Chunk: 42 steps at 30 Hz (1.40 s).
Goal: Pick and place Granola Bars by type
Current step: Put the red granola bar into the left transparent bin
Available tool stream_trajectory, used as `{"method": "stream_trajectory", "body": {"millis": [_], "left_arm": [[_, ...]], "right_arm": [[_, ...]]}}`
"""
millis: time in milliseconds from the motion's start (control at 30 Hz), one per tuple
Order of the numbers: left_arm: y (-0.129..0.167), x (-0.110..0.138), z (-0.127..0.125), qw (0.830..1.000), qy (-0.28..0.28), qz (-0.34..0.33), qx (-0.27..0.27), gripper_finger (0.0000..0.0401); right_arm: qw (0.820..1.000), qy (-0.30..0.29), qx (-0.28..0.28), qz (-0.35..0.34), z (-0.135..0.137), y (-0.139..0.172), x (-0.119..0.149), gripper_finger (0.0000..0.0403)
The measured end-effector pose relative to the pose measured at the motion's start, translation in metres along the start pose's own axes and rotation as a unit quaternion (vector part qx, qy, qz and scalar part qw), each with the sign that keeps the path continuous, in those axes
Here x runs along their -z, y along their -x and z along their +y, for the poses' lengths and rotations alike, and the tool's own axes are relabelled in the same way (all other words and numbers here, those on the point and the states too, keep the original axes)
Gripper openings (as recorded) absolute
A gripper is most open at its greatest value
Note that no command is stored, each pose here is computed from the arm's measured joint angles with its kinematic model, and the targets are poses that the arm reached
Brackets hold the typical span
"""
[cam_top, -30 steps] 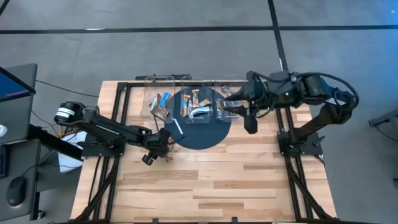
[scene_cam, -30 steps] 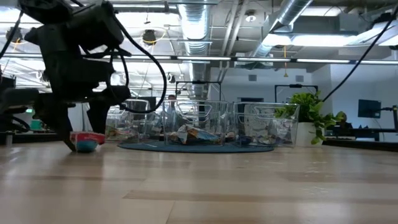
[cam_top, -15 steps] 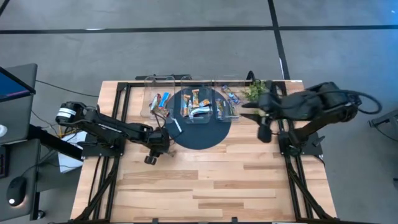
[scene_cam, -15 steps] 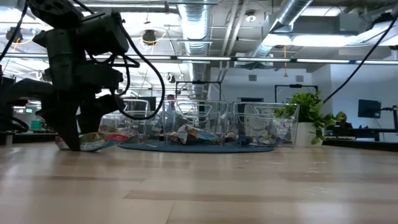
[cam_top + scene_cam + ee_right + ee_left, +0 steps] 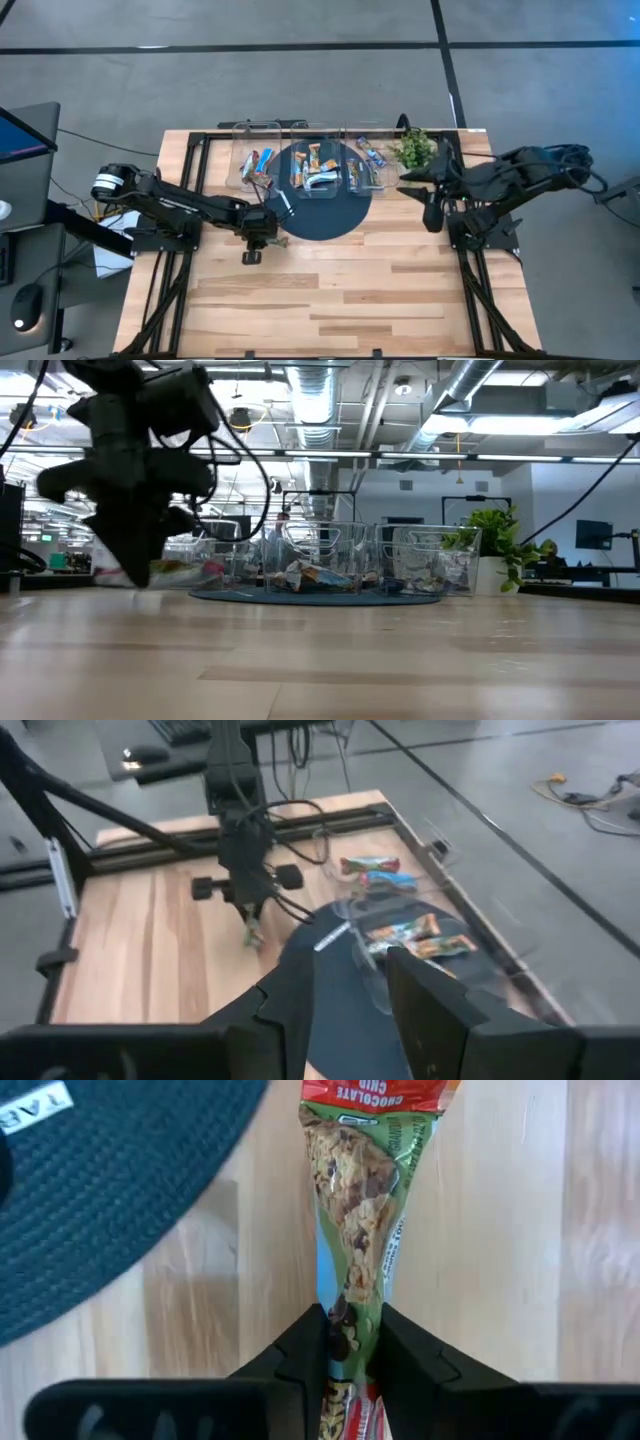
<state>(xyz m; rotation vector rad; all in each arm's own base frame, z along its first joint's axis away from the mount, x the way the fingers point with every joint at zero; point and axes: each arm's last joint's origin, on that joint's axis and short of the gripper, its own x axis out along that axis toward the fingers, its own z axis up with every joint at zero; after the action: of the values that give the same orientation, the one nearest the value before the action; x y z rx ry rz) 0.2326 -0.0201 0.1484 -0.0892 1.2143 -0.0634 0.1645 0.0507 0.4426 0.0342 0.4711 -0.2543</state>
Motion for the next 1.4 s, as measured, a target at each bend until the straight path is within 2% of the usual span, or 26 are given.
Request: {"method": "stream_trajectory", "body": {"millis": [300,433,533,600,667,767,867,933,1033,1167,1267,1400], "left_arm": [[0.030,-0.034,-0.005,1.000,0.003,-0.019,-0.002,0.0066],[0.051,-0.051,-0.007,0.999,-0.010,-0.027,-0.041,0.0066],[0.071,-0.062,-0.006,0.994,-0.018,-0.026,-0.104,0.0066],[0.085,-0.068,-0.002,0.985,-0.015,-0.024,-0.171,0.0066],[0.100,-0.071,0.006,0.969,-0.005,-0.013,-0.245,0.0066],[0.121,-0.071,0.026,0.936,0.035,0.011,-0.351,0.0066],[0.134,-0.067,0.057,0.908,0.111,0.030,-0.403,0.0066],[0.137,-0.060,0.084,0.902,0.178,0.040,-0.390,0.0066],[0.136,-0.047,0.123,0.901,0.273,0.043,-0.334,0.0066],[0.138,-0.031,0.164,0.892,0.364,-0.001,-0.270,0.0066],[0.143,-0.025,0.181,0.883,0.388,-0.026,-0.263,0.0066],[0.146,-0.021,0.187,0.889,0.373,-0.022,-0.266,0.0078]], "right_arm": [[0.997,-0.050,-0.022,-0.061,-0.010,-0.016,0.055,0.0121],[0.995,-0.072,-0.021,-0.072,-0.016,-0.023,0.076,0.0121],[0.994,-0.079,-0.016,-0.073,-0.019,-0.028,0.089,0.0121],[0.993,-0.084,-0.012,-0.076,-0.021,-0.031,0.095,0.0121],[0.994,-0.085,-0.004,-0.074,-0.023,-0.036,0.102,0.0121],[0.993,-0.091,0.000,-0.076,-0.024,-0.043,0.109,0.0121],[0.991,-0.102,0.000,-0.086,-0.025,-0.051,0.113,0.0121],[0.991,-0.104,-0.005,-0.084,-0.025,-0.056,0.117,0.0121],[0.990,-0.110,-0.015,-0.090,-0.025,-0.061,0.118,0.0121],[0.989,-0.116,-0.020,-0.087,-0.024,-0.067,0.123,0.0121],[0.988,-0.129,-0.019,-0.081,-0.024,-0.070,0.128,0.0121],[0.987,-0.139,-0.019,-0.078,-0.024,-0.071,0.130,0.0121]]}}
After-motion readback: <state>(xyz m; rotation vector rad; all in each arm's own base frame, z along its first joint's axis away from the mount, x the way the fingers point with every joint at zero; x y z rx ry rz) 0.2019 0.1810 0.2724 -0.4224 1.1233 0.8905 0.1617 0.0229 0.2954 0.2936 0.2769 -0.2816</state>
